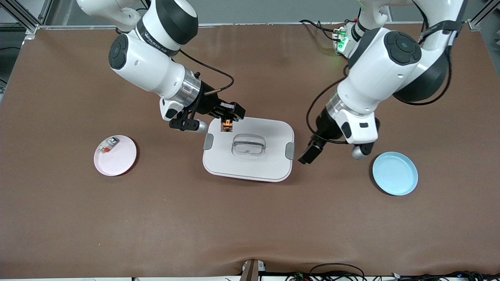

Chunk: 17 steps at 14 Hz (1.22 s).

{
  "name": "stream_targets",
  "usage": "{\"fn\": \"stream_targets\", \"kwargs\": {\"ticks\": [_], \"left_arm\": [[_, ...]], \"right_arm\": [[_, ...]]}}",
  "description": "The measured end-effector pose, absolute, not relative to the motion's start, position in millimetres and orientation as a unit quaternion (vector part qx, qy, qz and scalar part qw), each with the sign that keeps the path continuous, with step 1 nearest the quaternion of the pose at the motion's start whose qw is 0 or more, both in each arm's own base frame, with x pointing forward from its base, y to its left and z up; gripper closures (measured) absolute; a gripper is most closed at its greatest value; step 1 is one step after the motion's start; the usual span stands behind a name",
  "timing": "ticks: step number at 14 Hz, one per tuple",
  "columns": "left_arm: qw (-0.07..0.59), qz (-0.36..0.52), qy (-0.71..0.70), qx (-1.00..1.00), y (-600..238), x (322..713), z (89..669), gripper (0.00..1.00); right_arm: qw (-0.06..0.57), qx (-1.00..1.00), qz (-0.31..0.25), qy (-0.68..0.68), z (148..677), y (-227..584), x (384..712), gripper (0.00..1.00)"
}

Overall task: Transfer orange switch to right arm and place
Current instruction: 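Open the left gripper and withdraw it while the right gripper holds switch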

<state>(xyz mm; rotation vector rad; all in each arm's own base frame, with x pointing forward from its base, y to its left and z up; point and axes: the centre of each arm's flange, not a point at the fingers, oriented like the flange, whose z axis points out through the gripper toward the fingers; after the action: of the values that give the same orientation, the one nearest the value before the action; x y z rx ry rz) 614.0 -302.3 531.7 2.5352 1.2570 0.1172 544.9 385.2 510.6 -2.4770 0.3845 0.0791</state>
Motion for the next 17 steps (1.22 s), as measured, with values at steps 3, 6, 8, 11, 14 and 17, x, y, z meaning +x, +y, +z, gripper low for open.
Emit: {"fn": "stream_targets", "kwargs": {"ticks": [3,6,8,11,14,17], "left_arm": [[0.075,0.052,0.343,0.935,-244,625,525,0.0],[0.038,0.052,0.292,0.954,-190,626,544,0.0],[0.017,0.051,0.259,0.964,-162,618,564,0.0],[-0.002,0.057,0.221,0.974,-137,603,595,0.0],[-0.022,0.056,0.18,0.982,-126,587,618,0.0],[-0.039,0.04,0.127,0.99,-94,571,638,0.0]], "right_arm": [[0.307,-0.942,0.031,0.129,508,378,548,0.93],[0.29,-0.951,0.02,0.104,506,368,553,0.93],[0.269,-0.96,0.012,0.083,503,361,555,0.93],[0.236,-0.971,0.0,0.039,500,347,559,0.93],[0.195,-0.981,-0.017,-0.007,499,333,563,0.93],[0.154,-0.986,-0.027,-0.057,499,313,564,0.93]]}}
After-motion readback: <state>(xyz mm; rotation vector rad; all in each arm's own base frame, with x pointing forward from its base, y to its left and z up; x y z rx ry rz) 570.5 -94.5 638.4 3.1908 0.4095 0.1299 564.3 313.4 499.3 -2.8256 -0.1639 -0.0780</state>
